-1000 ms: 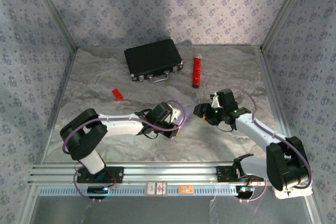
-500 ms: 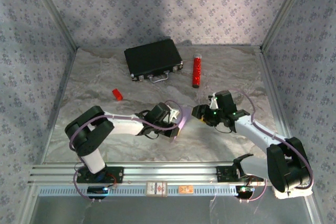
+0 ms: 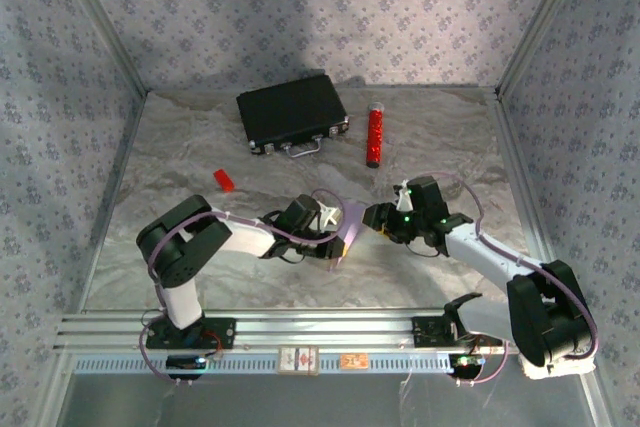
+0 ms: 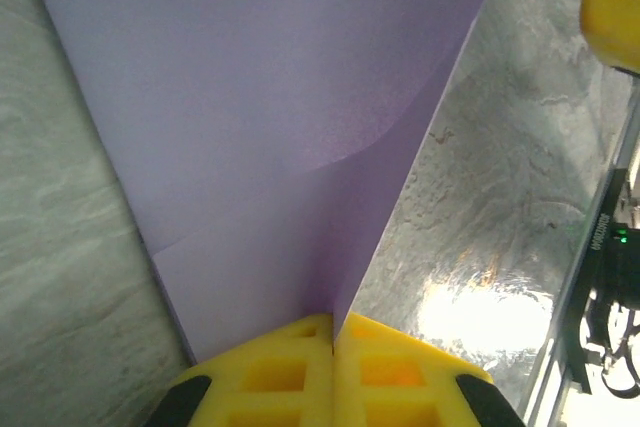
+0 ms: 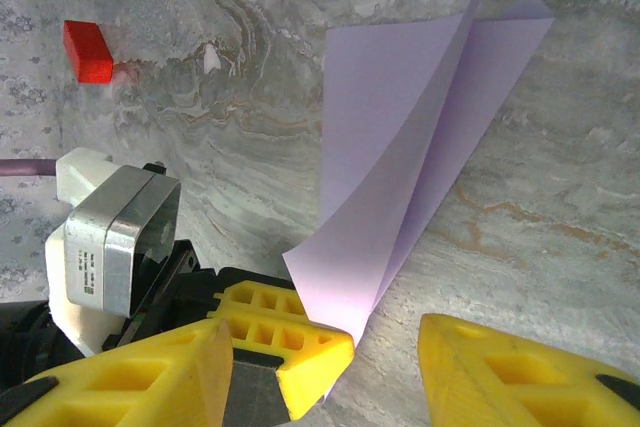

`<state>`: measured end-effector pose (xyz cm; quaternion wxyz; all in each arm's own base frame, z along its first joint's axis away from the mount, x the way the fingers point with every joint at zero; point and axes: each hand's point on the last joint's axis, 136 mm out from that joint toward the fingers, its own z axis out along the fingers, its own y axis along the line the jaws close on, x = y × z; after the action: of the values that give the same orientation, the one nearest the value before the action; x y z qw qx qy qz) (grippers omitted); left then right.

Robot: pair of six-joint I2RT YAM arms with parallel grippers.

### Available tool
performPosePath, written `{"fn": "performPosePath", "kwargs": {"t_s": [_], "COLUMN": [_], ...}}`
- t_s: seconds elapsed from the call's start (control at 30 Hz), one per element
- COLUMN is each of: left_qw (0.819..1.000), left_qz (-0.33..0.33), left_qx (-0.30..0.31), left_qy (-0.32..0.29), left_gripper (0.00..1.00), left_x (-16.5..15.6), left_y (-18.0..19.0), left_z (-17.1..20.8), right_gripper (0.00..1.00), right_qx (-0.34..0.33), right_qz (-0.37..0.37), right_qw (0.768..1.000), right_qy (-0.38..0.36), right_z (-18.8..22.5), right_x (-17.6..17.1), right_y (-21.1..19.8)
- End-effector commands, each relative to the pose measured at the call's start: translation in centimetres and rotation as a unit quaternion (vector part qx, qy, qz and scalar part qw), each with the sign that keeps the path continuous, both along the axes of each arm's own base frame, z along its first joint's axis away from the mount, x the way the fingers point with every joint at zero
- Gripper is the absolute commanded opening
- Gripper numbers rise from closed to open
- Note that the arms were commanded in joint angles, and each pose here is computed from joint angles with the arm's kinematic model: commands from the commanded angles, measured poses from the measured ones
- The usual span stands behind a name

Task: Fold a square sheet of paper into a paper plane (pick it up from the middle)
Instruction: Fold the wing for the fifth time at the center of the table.

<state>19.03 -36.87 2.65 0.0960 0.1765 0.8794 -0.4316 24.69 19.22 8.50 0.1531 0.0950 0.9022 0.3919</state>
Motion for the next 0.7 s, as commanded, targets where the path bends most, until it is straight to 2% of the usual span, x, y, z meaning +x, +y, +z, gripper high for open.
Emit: {"fn": "performPosePath", "kwargs": {"t_s": [0.0,0.07,0.23,0.33,0.67], "left_qw": [0.999,1.0,0.999,0.995,0.971], "left_qz": [-0.006,-0.004,-0.007,-0.02,-0.046], "left_qx": [-0.03,-0.025,0.023,0.057,0.156], "left_qy": [0.015,0.006,-0.045,-0.08,-0.177], "left_gripper": [0.0,0.0,0.0,0.0,0.03], "left_x": [-0.1,0.0,0.5,0.5,0.4], "left_y": [-0.9,-0.7,0.6,1.1,1.4], "left_z": [0.9,1.2,1.6,1.8,2.5], "right_gripper": [0.52,0.52,0.6,0.61,0.63], "right_qx": [0.01,0.009,-0.015,-0.021,-0.044], "right_qz": [0.005,0.005,-0.012,-0.025,-0.061], "right_qw": [1.0,1.0,1.0,0.999,0.995], "right_qy": [0.002,0.003,0.016,0.026,0.068], "right_z": [0.0,0.1,0.1,0.2,-0.4], "right_x": [-0.4,-0.4,0.1,0.7,2.3], "right_y": [0.3,0.3,-0.3,-0.3,0.1]}}
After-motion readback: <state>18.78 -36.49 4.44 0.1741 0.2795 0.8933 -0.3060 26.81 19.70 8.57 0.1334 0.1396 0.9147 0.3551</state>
